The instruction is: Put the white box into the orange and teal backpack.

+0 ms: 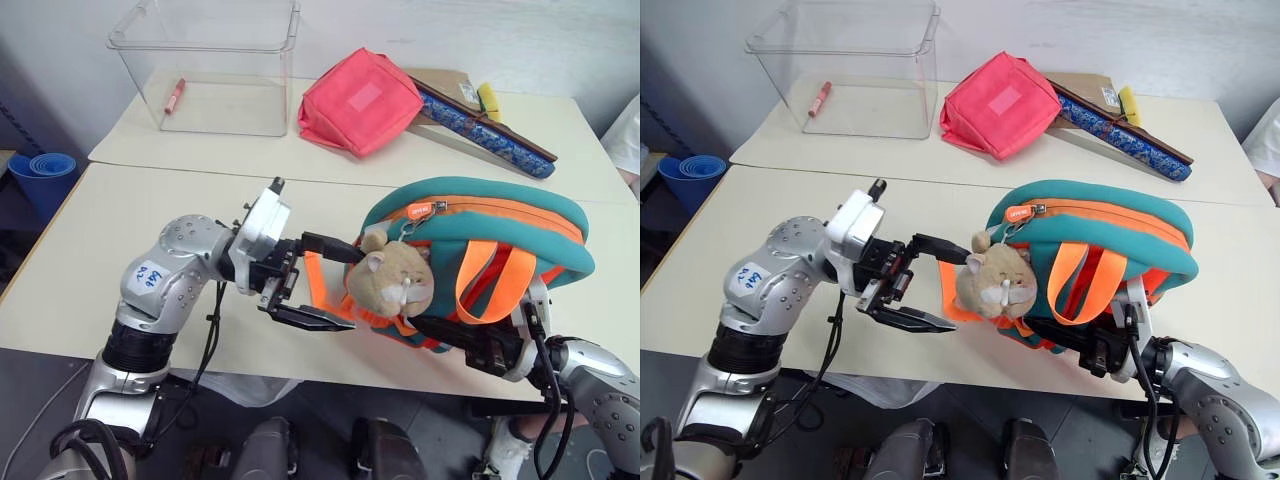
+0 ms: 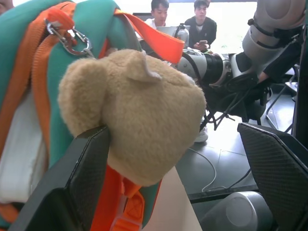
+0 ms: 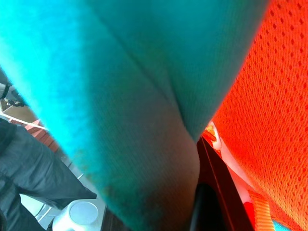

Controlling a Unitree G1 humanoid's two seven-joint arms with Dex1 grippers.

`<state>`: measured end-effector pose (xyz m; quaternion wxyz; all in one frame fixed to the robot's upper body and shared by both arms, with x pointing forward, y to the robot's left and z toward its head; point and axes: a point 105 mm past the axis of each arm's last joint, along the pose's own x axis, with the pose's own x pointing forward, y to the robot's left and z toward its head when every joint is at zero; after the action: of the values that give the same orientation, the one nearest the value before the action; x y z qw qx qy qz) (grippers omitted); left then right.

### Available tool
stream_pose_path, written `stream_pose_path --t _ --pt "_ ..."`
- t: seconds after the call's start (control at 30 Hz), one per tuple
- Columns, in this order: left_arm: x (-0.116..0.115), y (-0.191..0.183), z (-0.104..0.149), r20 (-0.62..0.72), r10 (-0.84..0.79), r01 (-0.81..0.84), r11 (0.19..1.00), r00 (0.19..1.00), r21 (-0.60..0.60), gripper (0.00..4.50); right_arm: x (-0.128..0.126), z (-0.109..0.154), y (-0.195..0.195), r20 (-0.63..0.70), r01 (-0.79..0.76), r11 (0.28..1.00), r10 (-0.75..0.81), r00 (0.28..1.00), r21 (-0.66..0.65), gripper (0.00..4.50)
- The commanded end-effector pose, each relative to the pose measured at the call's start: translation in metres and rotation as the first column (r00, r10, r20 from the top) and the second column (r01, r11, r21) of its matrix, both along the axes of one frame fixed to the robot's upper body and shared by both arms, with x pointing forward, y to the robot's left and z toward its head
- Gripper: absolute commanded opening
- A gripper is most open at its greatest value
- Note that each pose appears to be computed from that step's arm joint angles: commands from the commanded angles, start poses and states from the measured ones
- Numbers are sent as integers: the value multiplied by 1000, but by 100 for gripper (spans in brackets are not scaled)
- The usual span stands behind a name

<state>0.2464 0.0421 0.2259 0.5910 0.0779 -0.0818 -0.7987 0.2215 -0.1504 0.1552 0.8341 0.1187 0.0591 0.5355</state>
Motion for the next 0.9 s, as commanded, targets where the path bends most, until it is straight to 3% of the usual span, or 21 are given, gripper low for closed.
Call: stream_pose_path --t 0.03,0.1,0.2,0.4,0.63,0.9 --pt "2 -13 5 68 16 -14 999 998 -29 437 -1 6 4 23 -7 1000 6 1000 24 4" --pt "7 -18 7 91 45 -40 998 995 -55 437 -2 6 5 23 -6 1000 5 1000 28 4" --pt "11 -21 11 66 70 -64 994 995 -88 384 -2 7 7 27 10 999 -11 1000 41 4" --pt "12 -5 13 32 71 -68 996 997 -64 200 -6 4 14 21 50 996 -51 998 75 4" --pt "40 32 22 16 210 -210 978 978 -12 26 -11 -3 17 17 99 989 -102 995 113 4" --pt "66 66 27 68 307 -311 949 949 57 13 -11 -9 20 14 119 984 -122 992 133 4"
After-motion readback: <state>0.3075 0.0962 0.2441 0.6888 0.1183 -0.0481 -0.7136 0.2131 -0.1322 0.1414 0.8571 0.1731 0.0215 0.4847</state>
